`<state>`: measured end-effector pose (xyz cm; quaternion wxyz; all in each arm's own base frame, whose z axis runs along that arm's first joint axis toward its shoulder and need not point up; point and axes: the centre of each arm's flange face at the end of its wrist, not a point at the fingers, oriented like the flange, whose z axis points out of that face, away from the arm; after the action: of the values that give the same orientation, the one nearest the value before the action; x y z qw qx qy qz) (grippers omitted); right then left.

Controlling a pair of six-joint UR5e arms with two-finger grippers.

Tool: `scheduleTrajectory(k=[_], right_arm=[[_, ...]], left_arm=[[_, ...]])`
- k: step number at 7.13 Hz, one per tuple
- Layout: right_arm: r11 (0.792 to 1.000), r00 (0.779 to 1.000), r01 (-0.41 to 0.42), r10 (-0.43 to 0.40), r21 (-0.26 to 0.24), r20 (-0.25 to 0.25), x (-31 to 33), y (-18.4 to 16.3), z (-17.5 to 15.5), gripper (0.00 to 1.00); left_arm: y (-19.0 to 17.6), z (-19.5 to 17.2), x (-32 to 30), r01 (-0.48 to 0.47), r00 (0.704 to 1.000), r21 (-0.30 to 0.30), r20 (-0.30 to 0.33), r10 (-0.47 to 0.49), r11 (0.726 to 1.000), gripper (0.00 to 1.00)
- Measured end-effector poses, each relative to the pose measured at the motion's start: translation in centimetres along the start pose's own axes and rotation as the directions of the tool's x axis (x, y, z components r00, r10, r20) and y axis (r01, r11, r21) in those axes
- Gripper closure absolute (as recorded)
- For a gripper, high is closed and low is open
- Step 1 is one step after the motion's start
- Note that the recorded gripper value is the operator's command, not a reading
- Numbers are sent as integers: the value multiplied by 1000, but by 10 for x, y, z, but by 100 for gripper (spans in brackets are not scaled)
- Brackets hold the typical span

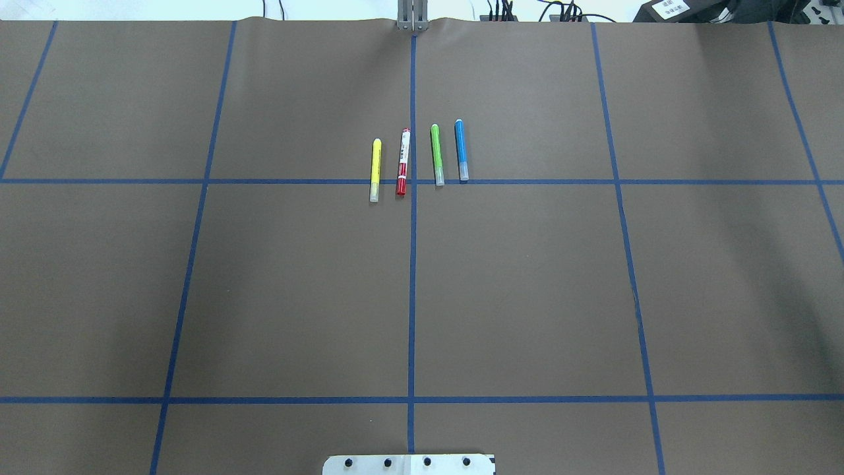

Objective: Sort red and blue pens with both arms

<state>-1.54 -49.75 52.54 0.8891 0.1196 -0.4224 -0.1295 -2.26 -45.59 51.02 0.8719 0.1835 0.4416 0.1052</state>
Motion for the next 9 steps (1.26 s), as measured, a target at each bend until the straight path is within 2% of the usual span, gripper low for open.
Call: scheduleTrajectory(k=[2,5,9], right_arm=[[999,999,-44,44,-1,14,-37,-34,9,1],[987,987,-159,159,-20,0,-103,-75,38,1],[974,974,-227,226,-25,-27,-185,-110,74,1]], left_arm=[[-38,19,42,45,998,-18,-35,-46,999,0],[-109,60,137,122,988,-110,-79,-131,986,0],[-186,150,341,259,961,-235,-33,-274,937,0]])
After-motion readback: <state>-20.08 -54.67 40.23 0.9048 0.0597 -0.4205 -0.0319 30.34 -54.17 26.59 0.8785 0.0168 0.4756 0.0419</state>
